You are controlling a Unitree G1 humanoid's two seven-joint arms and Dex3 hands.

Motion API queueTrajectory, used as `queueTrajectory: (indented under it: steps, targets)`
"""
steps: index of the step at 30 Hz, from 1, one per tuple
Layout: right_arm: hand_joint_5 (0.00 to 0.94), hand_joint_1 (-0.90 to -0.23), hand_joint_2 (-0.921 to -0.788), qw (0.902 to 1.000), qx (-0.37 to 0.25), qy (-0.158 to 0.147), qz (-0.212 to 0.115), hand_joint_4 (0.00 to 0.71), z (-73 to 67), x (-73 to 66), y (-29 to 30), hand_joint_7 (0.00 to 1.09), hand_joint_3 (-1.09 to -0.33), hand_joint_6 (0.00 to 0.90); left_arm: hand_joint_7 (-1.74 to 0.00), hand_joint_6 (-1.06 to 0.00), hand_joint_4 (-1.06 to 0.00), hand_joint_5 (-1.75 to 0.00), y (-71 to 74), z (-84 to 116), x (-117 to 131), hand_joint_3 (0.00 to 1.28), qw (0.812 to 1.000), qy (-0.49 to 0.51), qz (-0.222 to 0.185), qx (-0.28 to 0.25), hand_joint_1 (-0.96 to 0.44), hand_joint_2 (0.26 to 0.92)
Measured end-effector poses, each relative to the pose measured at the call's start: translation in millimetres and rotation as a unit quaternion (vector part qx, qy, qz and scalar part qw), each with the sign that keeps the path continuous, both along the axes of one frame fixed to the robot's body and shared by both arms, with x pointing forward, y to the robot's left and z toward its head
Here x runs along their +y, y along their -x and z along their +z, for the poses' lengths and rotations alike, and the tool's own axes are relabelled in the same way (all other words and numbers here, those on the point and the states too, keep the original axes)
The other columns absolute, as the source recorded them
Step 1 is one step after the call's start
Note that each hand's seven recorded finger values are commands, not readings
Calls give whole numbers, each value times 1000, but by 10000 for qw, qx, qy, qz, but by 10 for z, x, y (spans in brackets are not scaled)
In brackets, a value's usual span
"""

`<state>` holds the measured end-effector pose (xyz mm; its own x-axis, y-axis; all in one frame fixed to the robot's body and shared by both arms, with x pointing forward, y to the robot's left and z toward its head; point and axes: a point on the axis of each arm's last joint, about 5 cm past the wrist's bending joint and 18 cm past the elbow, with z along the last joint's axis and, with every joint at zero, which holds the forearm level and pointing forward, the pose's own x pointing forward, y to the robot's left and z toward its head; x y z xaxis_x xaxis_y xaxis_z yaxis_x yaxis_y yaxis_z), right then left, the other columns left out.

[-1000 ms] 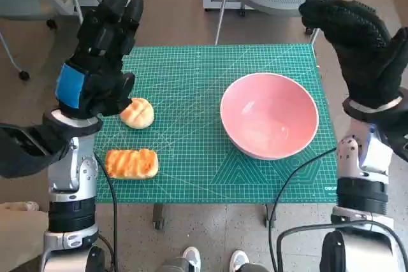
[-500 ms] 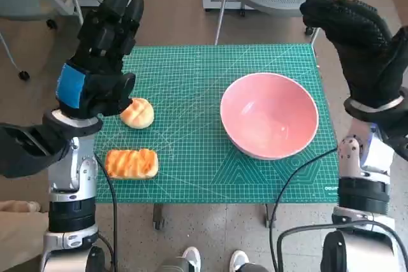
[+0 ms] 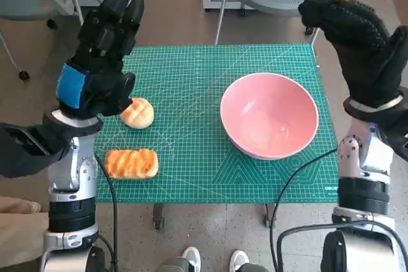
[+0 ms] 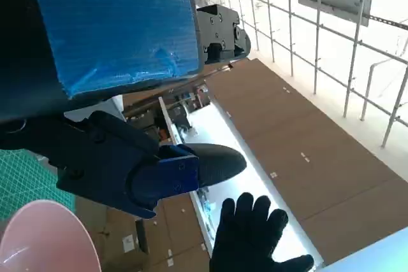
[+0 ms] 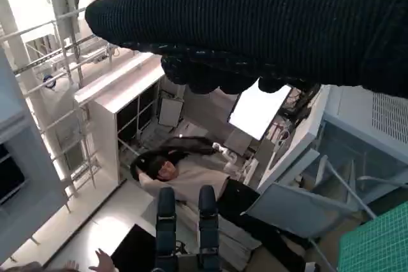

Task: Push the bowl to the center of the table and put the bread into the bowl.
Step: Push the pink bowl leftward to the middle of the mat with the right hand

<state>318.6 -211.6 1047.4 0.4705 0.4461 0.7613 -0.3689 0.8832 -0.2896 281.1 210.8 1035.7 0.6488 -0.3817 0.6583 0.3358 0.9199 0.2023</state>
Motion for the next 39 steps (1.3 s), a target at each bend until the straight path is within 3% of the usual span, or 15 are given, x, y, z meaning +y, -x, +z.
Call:
queueTrajectory:
  steps: [10,19,20,30,39]
  targets:
    - [0,-707,-921,10000,42,-22,-44,247,-30,-14,-7,1,-741,289,-285,1,-3,-1,0,-1,-1,593,10000,0,-9,2,-663,921]
    - [0,-708,-921,9982,466,-173,-333,237,-248,-101,-60,0,-776,276,-292,1,-9,-5,-2,-4,-5,573,10000,15,-17,10,-675,921]
    - [0,-697,-921,9975,551,-219,-376,211,-280,-115,-69,0,-811,250,-294,1,-10,-6,-2,-4,-5,570,10000,20,-19,11,-675,921]
    - [21,-685,-921,9816,1435,-896,-890,229,-544,-162,-144,47,-846,300,-302,1,-10,-7,-2,-5,-5,565,10000,43,-29,32,-674,921]
    - [24,-678,-921,9634,2050,-1092,-1341,257,-698,-147,-146,60,-897,323,-311,1,-11,-8,15,-24,0,564,10000,50,-3,51,-675,921]
